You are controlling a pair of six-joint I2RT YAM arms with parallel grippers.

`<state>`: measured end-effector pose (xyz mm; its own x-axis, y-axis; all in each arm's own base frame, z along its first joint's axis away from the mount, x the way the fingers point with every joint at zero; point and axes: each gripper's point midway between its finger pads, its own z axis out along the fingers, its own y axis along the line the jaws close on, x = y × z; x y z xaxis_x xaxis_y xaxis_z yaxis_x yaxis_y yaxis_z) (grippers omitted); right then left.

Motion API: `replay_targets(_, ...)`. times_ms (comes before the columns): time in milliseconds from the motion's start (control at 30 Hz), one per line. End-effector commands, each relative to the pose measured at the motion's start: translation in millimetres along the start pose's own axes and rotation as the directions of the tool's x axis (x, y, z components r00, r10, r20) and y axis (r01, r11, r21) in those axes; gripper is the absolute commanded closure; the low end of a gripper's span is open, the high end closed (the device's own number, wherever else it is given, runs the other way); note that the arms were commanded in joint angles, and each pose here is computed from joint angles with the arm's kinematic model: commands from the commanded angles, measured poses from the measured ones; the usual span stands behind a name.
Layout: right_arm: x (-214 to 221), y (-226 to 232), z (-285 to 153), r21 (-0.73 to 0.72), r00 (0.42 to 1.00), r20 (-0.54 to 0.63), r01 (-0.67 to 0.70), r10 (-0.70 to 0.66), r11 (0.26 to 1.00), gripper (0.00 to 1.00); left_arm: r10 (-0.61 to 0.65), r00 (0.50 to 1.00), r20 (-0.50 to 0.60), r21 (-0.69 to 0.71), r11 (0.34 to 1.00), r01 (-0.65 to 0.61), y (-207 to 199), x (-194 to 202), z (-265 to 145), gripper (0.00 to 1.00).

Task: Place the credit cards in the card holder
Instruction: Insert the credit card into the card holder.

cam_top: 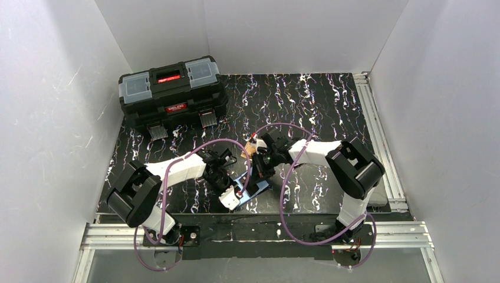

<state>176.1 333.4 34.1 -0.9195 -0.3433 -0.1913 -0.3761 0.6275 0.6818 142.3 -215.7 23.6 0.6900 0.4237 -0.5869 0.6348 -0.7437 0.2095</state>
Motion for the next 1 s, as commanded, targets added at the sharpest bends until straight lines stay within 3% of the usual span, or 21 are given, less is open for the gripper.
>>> replay_targets(0,25.9,-22.0,7.2,0.074,0.992,-0.124,-0.013,0.022,0.997,0.99,-0.004,1.0,0.017,0.007,1.0,0.004,-0.2,-3.7,0.7,0.73)
replay_targets(300,30.3,-26.9,10.4,0.087,0.987,-0.158,-0.007,0.02,0.996,0.98,0.002,1.0,0.02,0.005,1.0,-0.003,-0.1,-4.6,0.6,0.73)
replay_targets(467,22.3,-11.5,15.6,0.089,0.99,-0.143,0.029,-0.016,0.996,0.87,-0.003,1.0,0.018,0.003,1.0,0.003,-0.1,-4.6,0.1,0.73)
replay_targets(633,26.0,-8.2,14.8,0.136,0.993,-0.115,0.047,-0.031,0.99,0.5,-0.013,1.0,0.022,-0.002,1.0,0.013,1.8,-6.4,-1.5,0.74)
replay_targets(967,14.9,-11.4,2.8,0.28,0.995,-0.04,0.094,-0.087,0.955,0.46,-0.011,1.0,0.027,-0.025,1.0,0.012,-0.2,-9.3,-1.8,0.75)
